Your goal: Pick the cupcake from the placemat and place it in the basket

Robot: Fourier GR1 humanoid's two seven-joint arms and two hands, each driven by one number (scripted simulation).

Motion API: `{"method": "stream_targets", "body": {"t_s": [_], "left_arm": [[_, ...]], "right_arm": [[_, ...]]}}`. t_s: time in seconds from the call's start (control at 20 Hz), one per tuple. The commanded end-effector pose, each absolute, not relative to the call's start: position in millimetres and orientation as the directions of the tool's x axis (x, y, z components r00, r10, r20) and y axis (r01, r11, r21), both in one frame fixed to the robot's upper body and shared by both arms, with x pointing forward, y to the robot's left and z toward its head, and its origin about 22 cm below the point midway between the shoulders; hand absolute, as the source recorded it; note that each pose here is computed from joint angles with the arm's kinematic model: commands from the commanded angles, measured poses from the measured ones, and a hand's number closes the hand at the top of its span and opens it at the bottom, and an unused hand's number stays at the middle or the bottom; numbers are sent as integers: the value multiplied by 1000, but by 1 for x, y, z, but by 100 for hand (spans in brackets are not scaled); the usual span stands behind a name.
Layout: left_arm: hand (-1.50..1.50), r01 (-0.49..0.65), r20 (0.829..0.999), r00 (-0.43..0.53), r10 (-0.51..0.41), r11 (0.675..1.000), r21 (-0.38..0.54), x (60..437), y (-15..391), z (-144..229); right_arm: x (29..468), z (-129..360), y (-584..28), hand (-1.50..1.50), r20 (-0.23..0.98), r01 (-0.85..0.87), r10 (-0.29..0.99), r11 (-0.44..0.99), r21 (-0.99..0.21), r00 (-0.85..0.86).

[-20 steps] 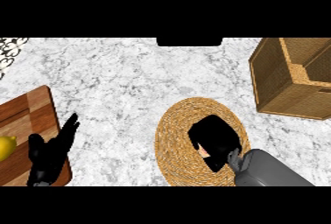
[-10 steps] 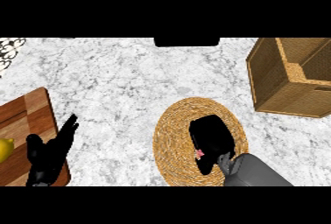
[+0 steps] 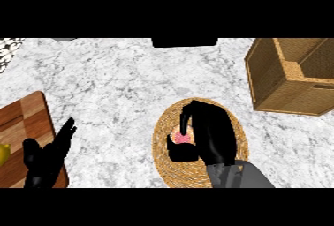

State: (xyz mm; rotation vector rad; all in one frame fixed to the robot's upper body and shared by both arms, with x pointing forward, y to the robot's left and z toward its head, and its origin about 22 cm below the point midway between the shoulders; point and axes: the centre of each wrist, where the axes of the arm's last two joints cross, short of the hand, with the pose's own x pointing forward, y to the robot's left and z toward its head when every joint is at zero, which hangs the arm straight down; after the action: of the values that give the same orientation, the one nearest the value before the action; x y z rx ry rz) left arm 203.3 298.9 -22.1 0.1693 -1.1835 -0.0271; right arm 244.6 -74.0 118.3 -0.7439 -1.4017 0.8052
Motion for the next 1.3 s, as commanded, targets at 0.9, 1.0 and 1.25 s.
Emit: {"method": "stream_targets", "body": {"t_s": [0.9,1.0,1.25], "left_arm": [[0,-58,841,535,-78,990,129,187,294,-52],[0,-53,837,539,-97,988,149,200,301,-39],[0,-49,846,520,-115,985,163,196,306,-46]], "right_arm": [[264,313,-174,150,797,523,598,655,-546,84],[271,329,-190,150,788,519,610,647,-559,88],[293,338,-226,150,761,521,634,606,-601,141]]}}
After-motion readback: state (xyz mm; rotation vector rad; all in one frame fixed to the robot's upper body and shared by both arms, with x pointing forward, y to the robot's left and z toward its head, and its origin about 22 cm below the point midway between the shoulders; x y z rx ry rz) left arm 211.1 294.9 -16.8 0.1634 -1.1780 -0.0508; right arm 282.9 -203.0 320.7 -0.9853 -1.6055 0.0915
